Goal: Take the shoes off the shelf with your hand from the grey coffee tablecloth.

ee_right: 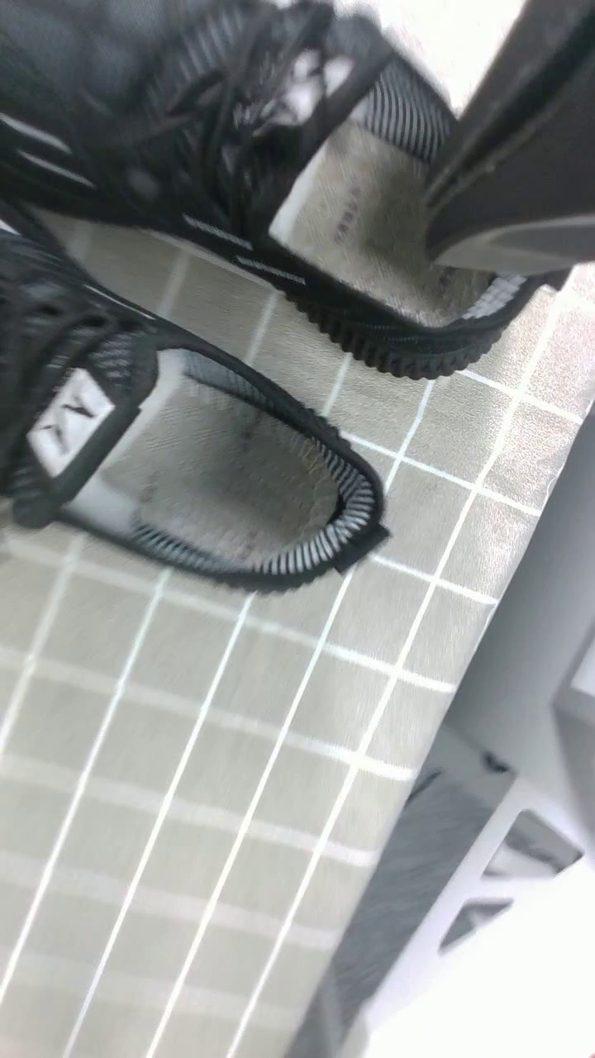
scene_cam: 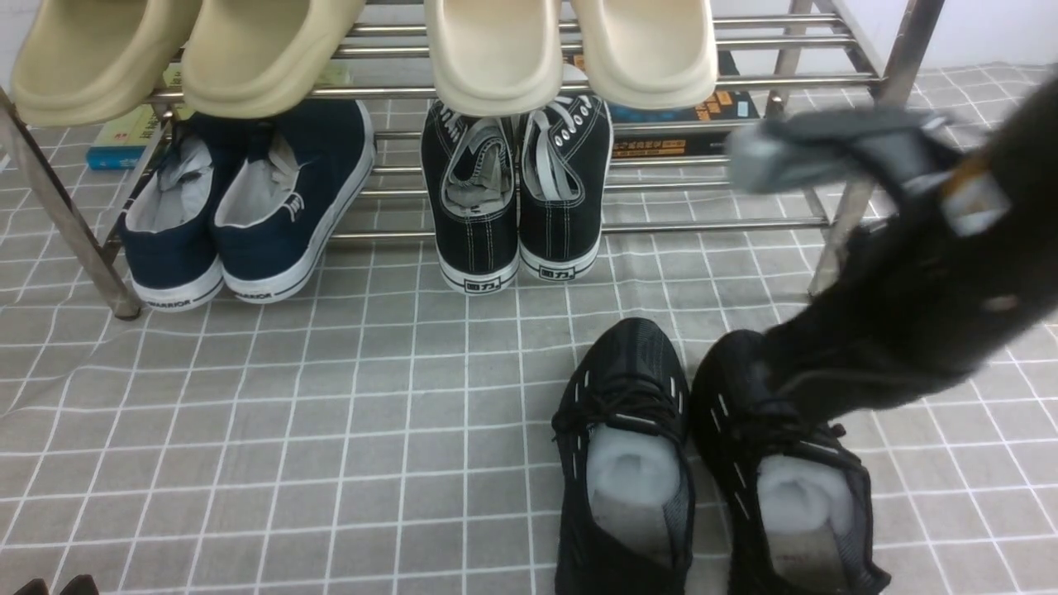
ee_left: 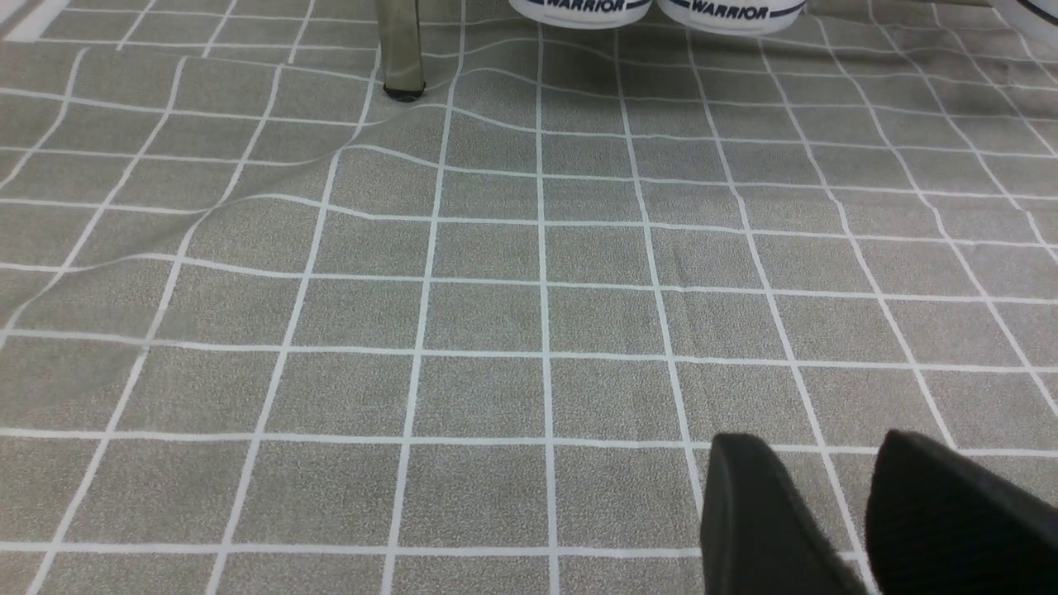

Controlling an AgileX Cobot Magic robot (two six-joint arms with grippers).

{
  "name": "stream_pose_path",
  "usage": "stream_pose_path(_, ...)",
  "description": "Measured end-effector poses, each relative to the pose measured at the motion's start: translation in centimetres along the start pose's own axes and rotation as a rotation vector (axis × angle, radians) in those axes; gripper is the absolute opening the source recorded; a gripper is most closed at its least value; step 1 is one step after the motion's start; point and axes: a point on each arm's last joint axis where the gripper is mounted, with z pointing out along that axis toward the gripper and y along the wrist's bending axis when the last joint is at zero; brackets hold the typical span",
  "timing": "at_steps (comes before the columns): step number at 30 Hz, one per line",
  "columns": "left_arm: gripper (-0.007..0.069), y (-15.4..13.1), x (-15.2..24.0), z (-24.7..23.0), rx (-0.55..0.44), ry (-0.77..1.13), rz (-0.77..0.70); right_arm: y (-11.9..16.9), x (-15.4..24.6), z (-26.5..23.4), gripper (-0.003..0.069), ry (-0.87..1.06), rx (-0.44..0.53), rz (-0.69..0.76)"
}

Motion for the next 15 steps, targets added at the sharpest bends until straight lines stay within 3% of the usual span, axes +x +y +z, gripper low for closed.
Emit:
stream_pose_path(7, 0.0240, 0.0, 0.0, 0.0, 0.000, 0.000, 0.000, -0.5, 3.2, -6.4, -0.0015, -0.184, -0.027, -0.077)
stream_pose_path(15, 0.0240, 0.0, 0.0, 0.0, 0.000, 0.000, 0.000, -0.8, 4.9, -8.9, -0.0012, -0.260, -0.045, -0.120)
